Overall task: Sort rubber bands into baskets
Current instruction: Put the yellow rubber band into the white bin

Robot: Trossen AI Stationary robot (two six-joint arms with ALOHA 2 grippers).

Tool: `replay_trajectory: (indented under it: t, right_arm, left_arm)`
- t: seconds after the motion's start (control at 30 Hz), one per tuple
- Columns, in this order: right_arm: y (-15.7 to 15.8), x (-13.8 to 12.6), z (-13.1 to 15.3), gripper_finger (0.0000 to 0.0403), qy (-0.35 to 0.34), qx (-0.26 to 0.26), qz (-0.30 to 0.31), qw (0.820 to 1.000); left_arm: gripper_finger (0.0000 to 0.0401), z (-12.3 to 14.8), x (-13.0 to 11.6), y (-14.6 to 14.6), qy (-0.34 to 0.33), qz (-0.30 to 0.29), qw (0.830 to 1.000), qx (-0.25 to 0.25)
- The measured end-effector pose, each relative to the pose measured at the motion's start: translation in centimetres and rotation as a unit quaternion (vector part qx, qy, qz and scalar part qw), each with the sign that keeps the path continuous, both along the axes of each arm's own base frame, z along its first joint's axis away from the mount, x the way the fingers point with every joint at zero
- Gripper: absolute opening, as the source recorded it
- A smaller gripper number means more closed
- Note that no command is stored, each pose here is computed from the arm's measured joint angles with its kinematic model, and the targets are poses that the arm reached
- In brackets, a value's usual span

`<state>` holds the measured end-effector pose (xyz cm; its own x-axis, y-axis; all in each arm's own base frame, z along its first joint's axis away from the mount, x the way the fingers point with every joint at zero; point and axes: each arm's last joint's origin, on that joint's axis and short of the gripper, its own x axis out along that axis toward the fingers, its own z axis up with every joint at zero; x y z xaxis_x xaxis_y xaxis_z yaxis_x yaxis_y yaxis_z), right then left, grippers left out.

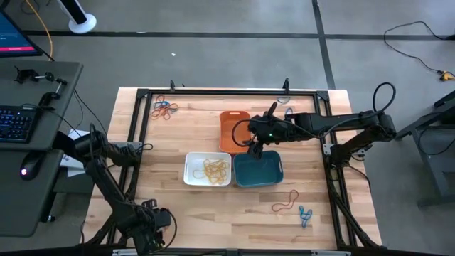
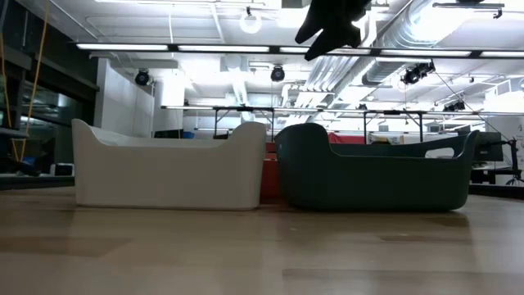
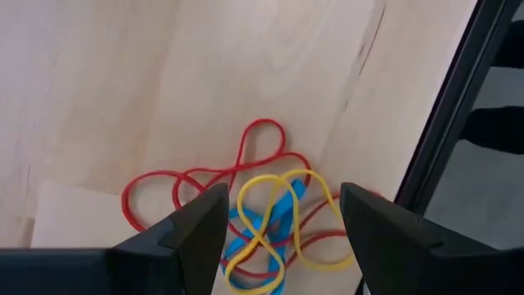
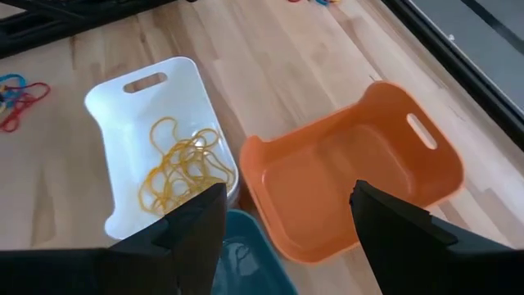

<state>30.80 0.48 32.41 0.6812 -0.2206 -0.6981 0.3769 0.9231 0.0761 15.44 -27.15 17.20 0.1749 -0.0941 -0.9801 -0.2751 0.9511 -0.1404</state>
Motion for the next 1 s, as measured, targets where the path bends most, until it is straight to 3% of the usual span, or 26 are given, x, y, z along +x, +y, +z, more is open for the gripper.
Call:
replay_trajectory:
  t: [0.2, 0.6, 1.0]
  right_arm:
    - [-0.1, 0.0, 0.0, 0.0249, 0.002, -0.013, -0.013, 1.000]
    - [-0.1, 0.0, 0.0, 0.0249, 0.002, -0.015, -0.014, 1.000]
    - [-0.1, 0.0, 0.0, 0.0249, 0.002, -0.015, -0.014, 1.000]
  left_arm:
    - [0.0227, -1.6, -0.7, -0.3, 0.020, -0.018, 0.999, 0.037]
    - [0.0218, -1.9, -0.3, -0.3, 0.018, -0.040, 0.998, 0.039]
    - [0.0048, -1.8, 0.3, -0.4, 0.020, -0.029, 0.999, 0.017]
